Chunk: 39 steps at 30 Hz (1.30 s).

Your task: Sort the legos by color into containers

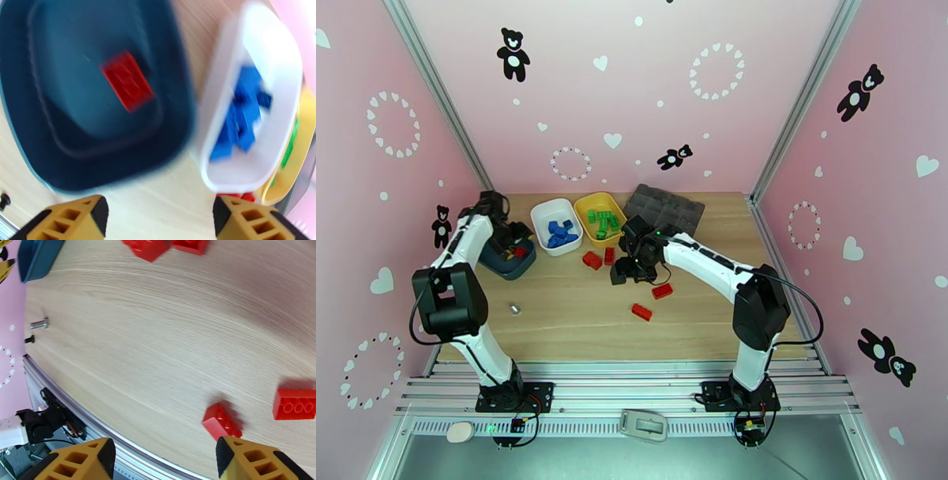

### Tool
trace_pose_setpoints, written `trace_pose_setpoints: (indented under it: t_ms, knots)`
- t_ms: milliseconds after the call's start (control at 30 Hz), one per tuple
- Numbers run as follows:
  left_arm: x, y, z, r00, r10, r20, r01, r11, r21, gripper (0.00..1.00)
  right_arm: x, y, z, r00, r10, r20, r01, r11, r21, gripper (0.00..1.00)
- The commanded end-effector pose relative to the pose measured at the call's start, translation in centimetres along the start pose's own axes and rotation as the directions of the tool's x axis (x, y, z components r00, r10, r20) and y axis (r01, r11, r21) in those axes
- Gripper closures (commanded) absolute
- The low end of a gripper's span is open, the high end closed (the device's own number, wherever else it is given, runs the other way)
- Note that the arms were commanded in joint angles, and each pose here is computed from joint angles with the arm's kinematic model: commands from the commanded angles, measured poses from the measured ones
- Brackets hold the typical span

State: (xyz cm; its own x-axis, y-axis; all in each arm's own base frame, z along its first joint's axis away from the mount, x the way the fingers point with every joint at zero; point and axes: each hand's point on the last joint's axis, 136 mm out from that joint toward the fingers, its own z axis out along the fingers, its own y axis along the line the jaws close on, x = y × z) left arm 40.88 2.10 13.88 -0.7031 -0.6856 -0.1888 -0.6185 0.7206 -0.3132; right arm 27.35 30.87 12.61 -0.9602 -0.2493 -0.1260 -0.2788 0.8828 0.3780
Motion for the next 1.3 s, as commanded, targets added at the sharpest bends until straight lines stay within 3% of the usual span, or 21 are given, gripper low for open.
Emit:
trace_pose_setpoints:
  t_ms: [0, 233, 600, 867, 1267]
  knots:
    - [4.5, -1.6, -0.8, 0.991, 0.130, -0.023, -0.130, 0.991, -0.020, 0.24, 1.2, -1.7, -0.7, 1.000, 0.027, -0.004, -0.027, 0.998, 0.057, 0.27]
    - [13.7, -4.7, 0.6, 0.945, 0.310, -0.105, -0.313, 0.950, -0.011, 0.23, 2.9, -3.3, 0.3, 0.998, 0.045, -0.039, -0.041, 0.996, 0.085, 0.27]
    - [24.3, -7.4, 3.6, 0.922, 0.296, -0.251, -0.274, 0.954, 0.121, 0.21, 6.4, -4.9, 2.3, 0.984, -0.070, -0.162, 0.100, 0.978, 0.185, 0.33]
    - [25.2, -6.7, 4.7, 0.920, 0.275, -0.280, -0.255, 0.961, 0.106, 0.20, 7.8, -5.5, 3.9, 0.971, -0.101, -0.219, 0.156, 0.955, 0.253, 0.36]
    - [23.4, -6.7, 4.0, 0.938, 0.224, -0.265, -0.196, 0.972, 0.127, 0.19, 8.3, -6.5, 6.0, 0.956, -0.109, -0.273, 0.189, 0.940, 0.285, 0.42]
